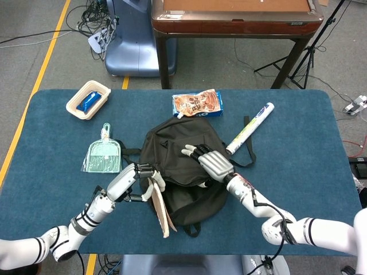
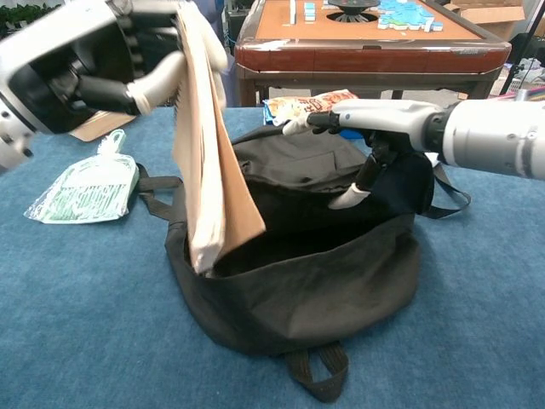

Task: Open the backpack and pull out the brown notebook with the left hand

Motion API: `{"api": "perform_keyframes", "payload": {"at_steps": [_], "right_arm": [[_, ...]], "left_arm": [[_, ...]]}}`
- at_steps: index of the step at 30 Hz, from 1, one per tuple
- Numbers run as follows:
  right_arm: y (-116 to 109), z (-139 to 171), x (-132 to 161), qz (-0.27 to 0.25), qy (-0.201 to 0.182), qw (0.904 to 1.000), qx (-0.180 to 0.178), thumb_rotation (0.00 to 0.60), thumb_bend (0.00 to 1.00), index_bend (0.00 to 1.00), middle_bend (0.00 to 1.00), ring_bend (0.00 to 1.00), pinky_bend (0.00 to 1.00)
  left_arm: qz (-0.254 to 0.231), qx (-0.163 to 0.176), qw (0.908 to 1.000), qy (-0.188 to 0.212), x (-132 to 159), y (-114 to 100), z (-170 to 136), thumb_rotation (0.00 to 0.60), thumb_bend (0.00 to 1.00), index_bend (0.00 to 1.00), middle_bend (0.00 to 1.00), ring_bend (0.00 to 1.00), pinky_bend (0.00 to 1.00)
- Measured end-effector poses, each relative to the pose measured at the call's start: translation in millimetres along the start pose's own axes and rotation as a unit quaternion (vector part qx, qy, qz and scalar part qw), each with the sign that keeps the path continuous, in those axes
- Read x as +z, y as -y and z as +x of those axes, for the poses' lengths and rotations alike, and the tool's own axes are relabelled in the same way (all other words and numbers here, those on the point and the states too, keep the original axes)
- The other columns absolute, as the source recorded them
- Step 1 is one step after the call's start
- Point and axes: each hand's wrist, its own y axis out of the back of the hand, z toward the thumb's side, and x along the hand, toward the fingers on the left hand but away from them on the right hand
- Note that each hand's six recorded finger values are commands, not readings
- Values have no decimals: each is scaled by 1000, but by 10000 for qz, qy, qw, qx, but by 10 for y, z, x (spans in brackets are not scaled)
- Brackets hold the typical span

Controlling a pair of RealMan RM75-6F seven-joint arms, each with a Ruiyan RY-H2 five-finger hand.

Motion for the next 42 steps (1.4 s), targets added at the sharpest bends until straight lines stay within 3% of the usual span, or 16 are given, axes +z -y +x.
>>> {"api": "perform_keyframes", "payload": {"at_steps": [9, 18, 24, 31, 33, 35, 37, 42], "right_arm": [[-119, 504, -35, -122, -161, 9997, -134, 600, 167, 0, 0, 0, 0], [-434, 1121, -204, -109, -25, 9970, -761, 600, 165, 0, 0, 0, 0], [-586, 1441, -372, -114, 247, 9930, -1148, 600, 165, 0, 0, 0, 0], [-635, 1635, -460, -212, 360, 9902, -1332, 600, 164, 0, 0, 0, 0], [-636, 1662, -478, -238, 380, 9898, -1355, 600, 164, 0, 0, 0, 0], [-641, 1686, -503, -251, 407, 9893, -1381, 600, 165, 0, 0, 0, 0], [-649, 1705, -518, -267, 422, 9887, -1412, 600, 165, 0, 0, 0, 0], [-689, 1765, -585, -210, 524, 9869, -1511, 600, 165, 0, 0, 0, 0]], "left_arm": [[476, 378, 9982, -3, 141, -426, 19, 600, 513, 520, 583, 490, 410], [1028, 481, 9928, -379, -17, -633, 187, 600, 489, 514, 583, 483, 410], [1327, 220, 9879, -769, -275, -539, 440, 600, 473, 513, 583, 482, 410], [1593, -558, 9767, -1328, -630, -102, 728, 600, 453, 489, 569, 470, 410], [1651, -769, 9724, -1461, -705, 19, 783, 600, 424, 426, 496, 436, 400], [1704, -989, 9673, -1600, -778, 151, 843, 600, 372, 284, 327, 334, 358], [1728, -1118, 9637, -1702, -826, 246, 901, 600, 308, 91, 95, 171, 279], [1668, -874, 9671, -1708, -816, 195, 955, 600, 279, 6, 1, 93, 189]]}}
